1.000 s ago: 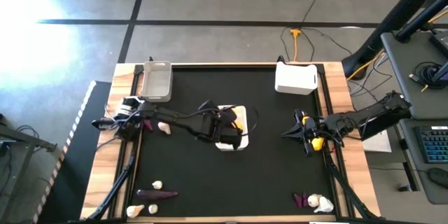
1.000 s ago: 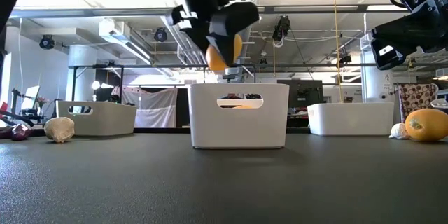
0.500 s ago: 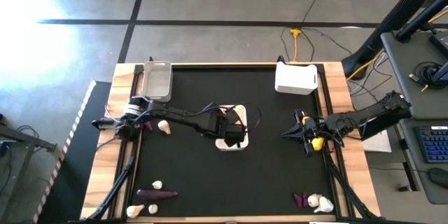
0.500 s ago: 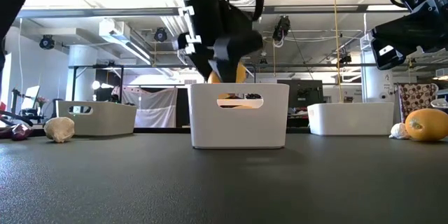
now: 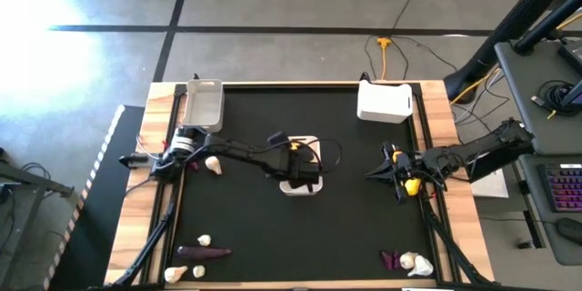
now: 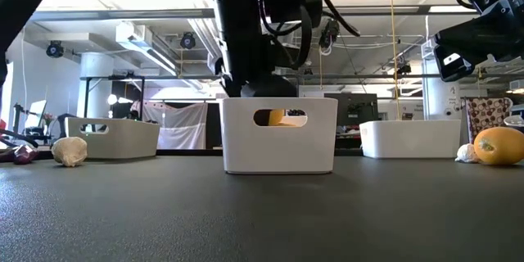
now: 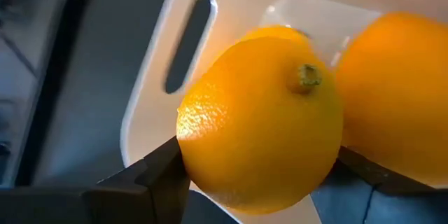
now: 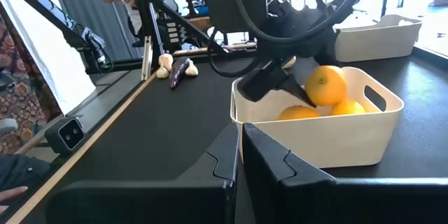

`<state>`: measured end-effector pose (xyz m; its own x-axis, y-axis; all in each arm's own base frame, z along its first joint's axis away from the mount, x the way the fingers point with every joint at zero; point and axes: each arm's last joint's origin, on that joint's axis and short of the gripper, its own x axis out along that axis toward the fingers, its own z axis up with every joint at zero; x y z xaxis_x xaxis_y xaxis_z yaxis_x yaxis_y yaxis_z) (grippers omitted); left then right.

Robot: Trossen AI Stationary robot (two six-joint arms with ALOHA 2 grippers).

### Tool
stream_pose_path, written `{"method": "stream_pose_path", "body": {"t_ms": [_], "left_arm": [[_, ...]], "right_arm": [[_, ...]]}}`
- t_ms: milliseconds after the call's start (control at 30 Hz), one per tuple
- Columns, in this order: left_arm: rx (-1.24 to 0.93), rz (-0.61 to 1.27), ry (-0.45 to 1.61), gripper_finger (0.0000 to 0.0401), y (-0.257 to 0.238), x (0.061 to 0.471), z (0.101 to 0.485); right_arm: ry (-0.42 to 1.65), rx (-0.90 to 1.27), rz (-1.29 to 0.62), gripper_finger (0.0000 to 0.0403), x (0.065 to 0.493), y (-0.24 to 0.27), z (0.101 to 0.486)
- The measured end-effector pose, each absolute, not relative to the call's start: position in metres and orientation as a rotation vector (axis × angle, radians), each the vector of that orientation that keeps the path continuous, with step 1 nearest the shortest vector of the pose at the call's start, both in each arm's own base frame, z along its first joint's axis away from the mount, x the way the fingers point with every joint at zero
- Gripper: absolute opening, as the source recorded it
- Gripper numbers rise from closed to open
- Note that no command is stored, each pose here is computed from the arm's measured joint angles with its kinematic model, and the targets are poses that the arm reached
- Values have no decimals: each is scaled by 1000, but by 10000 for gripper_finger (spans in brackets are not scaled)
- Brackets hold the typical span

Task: Sort produce into baskets
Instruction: Put the lemon into the bottom white bin

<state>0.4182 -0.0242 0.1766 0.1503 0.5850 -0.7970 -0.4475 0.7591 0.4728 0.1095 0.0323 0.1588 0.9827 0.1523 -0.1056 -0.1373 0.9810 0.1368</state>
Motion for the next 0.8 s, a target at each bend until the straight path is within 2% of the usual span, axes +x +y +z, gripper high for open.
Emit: {"method": "stream_pose_path", "body": {"t_ms": [400, 800], "left_arm": [[200, 783, 1188, 258, -22, 418, 178], [183, 780, 1160, 261, -22, 421, 178]], "right_arm": [[116, 130, 146, 13, 110, 32, 159], [116, 129, 145, 13, 110, 32, 159]]}}
